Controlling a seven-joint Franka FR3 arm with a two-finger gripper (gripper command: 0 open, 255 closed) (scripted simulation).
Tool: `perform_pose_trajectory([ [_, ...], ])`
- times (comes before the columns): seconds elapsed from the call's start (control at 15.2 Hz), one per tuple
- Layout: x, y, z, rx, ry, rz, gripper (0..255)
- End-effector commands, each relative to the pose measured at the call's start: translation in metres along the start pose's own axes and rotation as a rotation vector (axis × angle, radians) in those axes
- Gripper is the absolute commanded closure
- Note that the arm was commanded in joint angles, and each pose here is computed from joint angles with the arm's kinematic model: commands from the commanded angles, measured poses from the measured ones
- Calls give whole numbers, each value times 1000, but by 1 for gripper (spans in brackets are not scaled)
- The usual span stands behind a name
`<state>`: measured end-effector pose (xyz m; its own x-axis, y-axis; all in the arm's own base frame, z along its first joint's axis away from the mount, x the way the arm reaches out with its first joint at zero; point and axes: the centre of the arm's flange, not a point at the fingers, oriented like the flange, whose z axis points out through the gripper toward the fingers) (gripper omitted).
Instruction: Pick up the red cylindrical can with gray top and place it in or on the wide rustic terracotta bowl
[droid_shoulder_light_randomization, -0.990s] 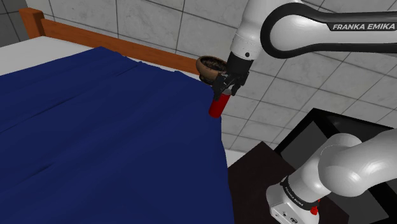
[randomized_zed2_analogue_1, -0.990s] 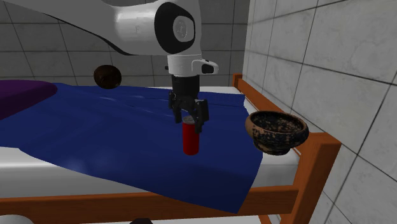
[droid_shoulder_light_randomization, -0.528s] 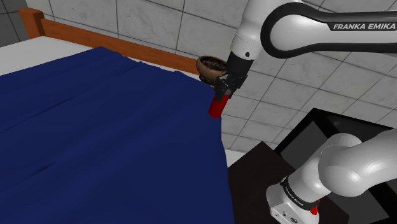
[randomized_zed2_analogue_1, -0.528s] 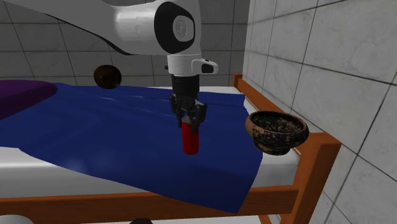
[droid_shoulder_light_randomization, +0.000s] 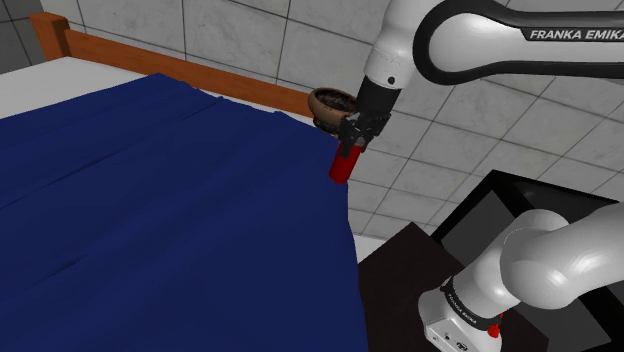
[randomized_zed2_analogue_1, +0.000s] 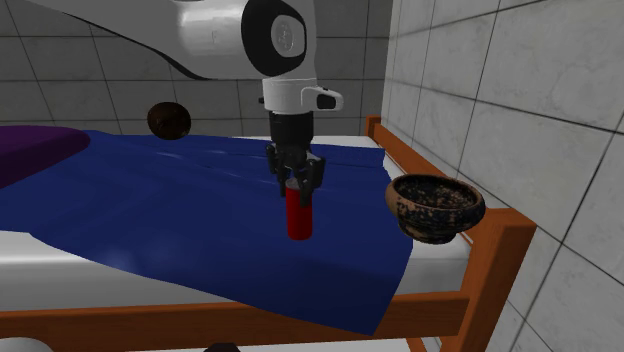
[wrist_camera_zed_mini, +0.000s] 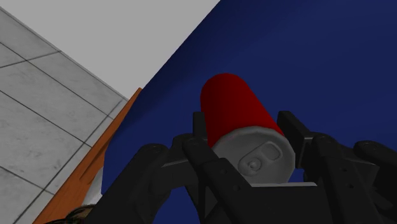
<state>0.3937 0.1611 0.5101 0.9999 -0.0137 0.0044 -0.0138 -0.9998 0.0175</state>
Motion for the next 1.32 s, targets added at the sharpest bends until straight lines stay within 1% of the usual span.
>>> perform_pose_trajectory([
  [0.0, 0, 1, -11, 0, 0, 0, 255],
  [1.25, 1, 2, -111, 0, 0, 0, 255],
])
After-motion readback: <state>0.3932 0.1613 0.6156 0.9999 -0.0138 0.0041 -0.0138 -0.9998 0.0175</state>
